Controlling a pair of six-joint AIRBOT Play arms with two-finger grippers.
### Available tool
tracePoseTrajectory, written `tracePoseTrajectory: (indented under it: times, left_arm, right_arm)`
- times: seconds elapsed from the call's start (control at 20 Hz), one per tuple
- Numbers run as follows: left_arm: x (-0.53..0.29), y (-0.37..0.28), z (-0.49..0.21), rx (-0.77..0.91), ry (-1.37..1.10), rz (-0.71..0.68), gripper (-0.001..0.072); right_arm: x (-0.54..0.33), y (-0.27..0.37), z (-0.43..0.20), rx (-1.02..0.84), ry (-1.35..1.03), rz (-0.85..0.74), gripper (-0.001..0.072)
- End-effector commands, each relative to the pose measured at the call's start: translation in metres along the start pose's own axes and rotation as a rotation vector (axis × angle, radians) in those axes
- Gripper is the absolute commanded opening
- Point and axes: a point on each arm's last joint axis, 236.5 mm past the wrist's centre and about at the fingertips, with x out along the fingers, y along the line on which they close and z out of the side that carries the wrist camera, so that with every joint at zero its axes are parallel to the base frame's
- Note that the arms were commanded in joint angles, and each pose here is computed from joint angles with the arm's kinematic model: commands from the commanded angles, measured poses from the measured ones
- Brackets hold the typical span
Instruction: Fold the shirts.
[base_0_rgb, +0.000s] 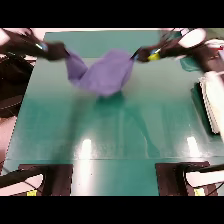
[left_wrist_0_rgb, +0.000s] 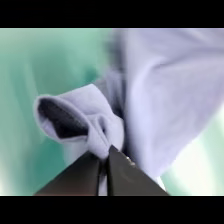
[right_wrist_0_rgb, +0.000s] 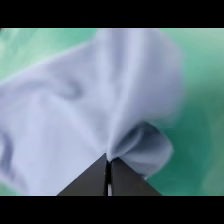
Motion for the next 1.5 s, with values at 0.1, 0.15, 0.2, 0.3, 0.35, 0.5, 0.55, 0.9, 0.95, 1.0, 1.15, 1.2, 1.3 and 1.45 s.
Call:
tracePoseTrajectory:
  times: [0.1,0.15,0.2,0.3,0.35,0.5,0.55,0.9,0.95,1.0,1.15,1.2,1.3,1.45]
  left_arm:
    - [-0.21,-0.078,0.095,0.209,-0.523,0.042,0.0027]
    - [-0.237,-0.089,0.098,0.213,-0.585,0.032,0.0028]
    - [-0.255,-0.097,0.1,0.213,-0.626,0.024,0.0027]
    - [-0.262,-0.1,0.098,0.202,-0.639,0.016,0.0027]
    - [-0.255,-0.098,0.095,0.195,-0.611,0.017,0.0027]
    - [-0.198,-0.074,0.079,0.149,-0.432,0.031,0.0027]
    - [-0.171,-0.062,0.07,0.13,-0.35,0.038,0.0028]
    - [0.035,0.037,-0.077,-0.095,0.34,0.063,0.0029]
    - [0.055,0.047,-0.096,-0.125,0.393,0.064,0.0029]
    - [0.073,0.058,-0.111,-0.136,0.426,0.07,0.0029]
    - [0.103,0.075,-0.129,-0.174,0.452,0.085,0.0029]
    - [0.106,0.077,-0.127,-0.174,0.439,0.087,0.0029]
    - [0.106,0.077,-0.123,-0.171,0.42,0.089,0.0029]
    - [0.103,0.079,-0.123,-0.127,0.425,0.093,0.0029]
  right_arm:
    - [-0.208,0.048,0.044,-0.184,-0.267,-0.243,0.0011]
    - [-0.236,0.053,0.042,-0.184,-0.301,-0.295,0.0011]
    - [-0.255,0.057,0.038,-0.176,-0.322,-0.331,0.001]
    - [-0.278,0.066,0.027,-0.165,-0.33,-0.36,0.0011]
    - [-0.283,0.067,0.019,-0.141,-0.318,-0.364,0.001]
    - [-0.266,0.056,-0.004,-0.051,-0.232,-0.345,0.0011]
    - [-0.251,0.045,-0.018,0.0,-0.18,-0.334,0.0011]
    - [-0.12,-0.006,-0.179,0.284,0.261,-0.221,0.0011]
    - [-0.104,-0.007,-0.196,0.293,0.283,-0.212,0.0012]
    - [-0.091,-0.009,-0.205,0.294,0.285,-0.208,0.0013]
    - [-0.073,-0.018,-0.202,0.29,0.212,-0.225,0.0013]
    - [-0.074,-0.021,-0.196,0.291,0.187,-0.233,0.0015]
    - [-0.08,-0.021,-0.2,0.308,0.215,-0.228,0.0164]
    - [-0.1,-0.004,-0.223,0.281,0.314,-0.215,0.0269]
